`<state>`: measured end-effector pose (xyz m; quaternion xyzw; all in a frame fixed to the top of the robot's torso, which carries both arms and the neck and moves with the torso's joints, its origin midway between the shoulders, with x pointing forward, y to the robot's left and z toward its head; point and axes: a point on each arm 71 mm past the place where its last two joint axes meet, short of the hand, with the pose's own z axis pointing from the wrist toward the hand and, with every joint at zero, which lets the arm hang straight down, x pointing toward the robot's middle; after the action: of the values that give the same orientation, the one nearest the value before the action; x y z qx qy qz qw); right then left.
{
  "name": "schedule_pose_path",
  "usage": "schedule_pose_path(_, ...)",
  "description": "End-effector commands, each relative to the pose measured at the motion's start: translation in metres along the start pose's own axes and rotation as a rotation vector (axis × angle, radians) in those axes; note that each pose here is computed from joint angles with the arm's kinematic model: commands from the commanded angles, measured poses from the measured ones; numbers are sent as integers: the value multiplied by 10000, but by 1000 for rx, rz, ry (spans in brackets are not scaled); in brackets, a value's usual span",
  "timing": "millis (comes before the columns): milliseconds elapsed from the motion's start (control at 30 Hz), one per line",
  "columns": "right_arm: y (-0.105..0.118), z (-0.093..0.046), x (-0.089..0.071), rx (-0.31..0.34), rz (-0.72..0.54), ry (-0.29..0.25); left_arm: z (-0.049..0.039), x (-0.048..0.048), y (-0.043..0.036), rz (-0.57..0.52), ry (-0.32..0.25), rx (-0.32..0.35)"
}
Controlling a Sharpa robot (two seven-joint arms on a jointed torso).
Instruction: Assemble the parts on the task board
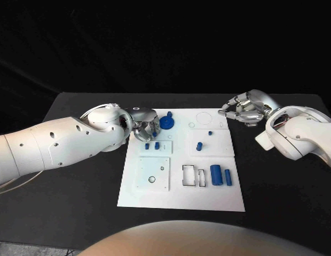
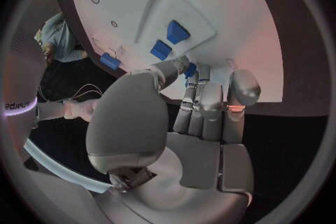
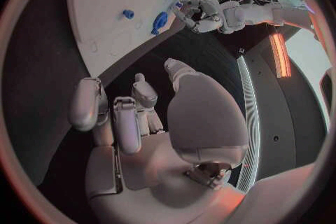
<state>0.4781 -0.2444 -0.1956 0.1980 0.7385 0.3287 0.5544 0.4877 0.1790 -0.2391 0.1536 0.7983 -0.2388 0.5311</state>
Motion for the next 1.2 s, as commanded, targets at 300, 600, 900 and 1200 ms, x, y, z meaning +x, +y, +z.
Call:
schedule_pose_path(300,3,-1,8,-10,-9,2,-15,-3,-24,-11,-23,28)
schedule_pose_path(600,-2,-1,8,-8,-9,2,-35,-3,-29,-20,-32,39)
schedule_pose_path(900,-4,0,11,-8,-9,3,-47,2,-20,-23,-33,38)
schedule_pose_path(1200,-7,1,12,-7,-9,3,-56,8,-11,-24,-31,36)
